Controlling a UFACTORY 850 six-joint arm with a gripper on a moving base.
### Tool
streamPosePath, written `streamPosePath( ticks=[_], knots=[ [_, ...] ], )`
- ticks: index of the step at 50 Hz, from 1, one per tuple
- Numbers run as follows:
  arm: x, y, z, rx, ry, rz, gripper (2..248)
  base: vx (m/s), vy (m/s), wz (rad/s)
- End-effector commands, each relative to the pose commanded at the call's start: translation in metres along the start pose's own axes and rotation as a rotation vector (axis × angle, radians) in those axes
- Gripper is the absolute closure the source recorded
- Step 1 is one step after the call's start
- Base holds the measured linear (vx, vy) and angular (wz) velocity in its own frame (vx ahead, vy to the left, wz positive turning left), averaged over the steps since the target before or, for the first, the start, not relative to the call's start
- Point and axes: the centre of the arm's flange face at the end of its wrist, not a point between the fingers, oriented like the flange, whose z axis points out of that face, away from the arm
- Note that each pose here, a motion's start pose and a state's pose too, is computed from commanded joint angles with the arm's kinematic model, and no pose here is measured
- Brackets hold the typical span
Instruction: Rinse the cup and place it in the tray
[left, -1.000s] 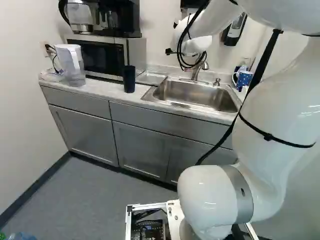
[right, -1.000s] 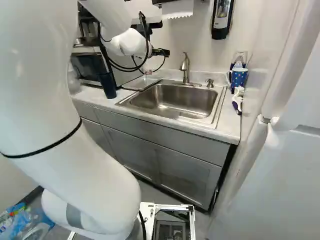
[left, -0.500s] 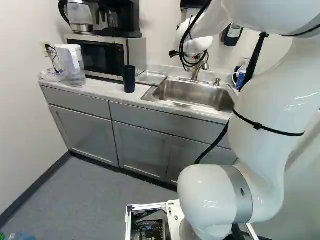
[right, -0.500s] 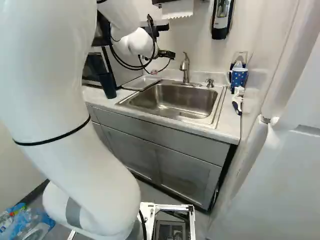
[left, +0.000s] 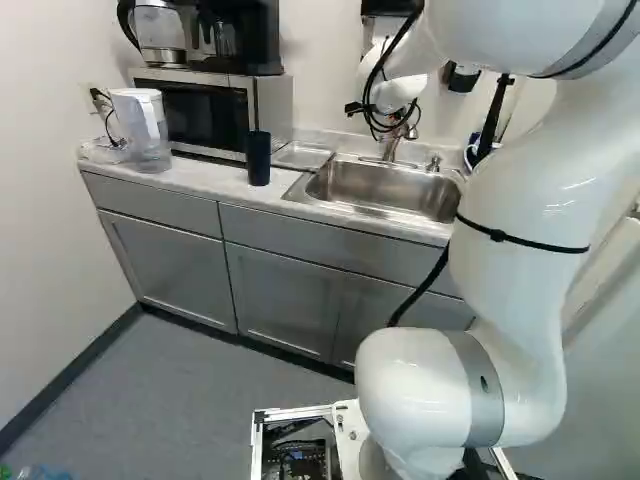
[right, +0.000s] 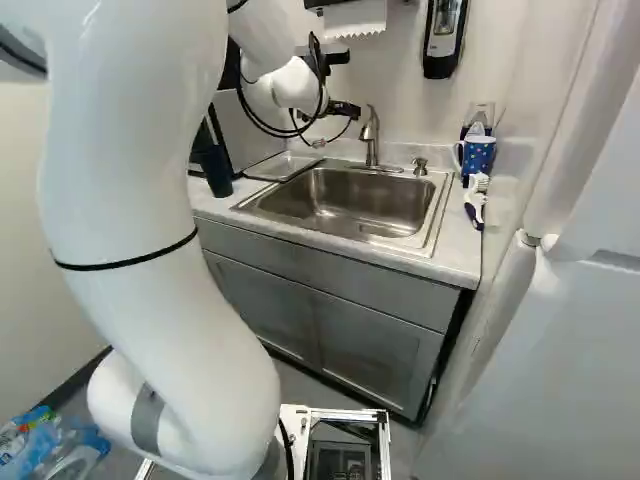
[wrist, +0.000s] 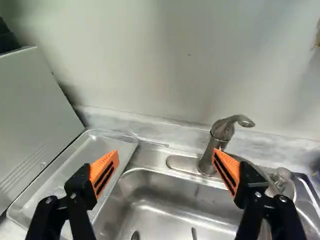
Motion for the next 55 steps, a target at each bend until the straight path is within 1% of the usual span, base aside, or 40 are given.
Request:
streamPosePath(
  ticks=[25,37,46,55],
  knots=[
    [0.008,0.023,0.027,-0.034,0.009,0.012,3,0.000,0.000,0.000],
    [0.011,0.031,0.038,-0.045,0.021,0.016,3,0.000,0.000,0.000],
    [0.014,0.035,0.045,-0.050,0.032,0.017,3,0.000,0.000,0.000],
    [0.015,0.035,0.045,-0.051,0.050,0.017,3,0.000,0.000,0.000]
  ],
)
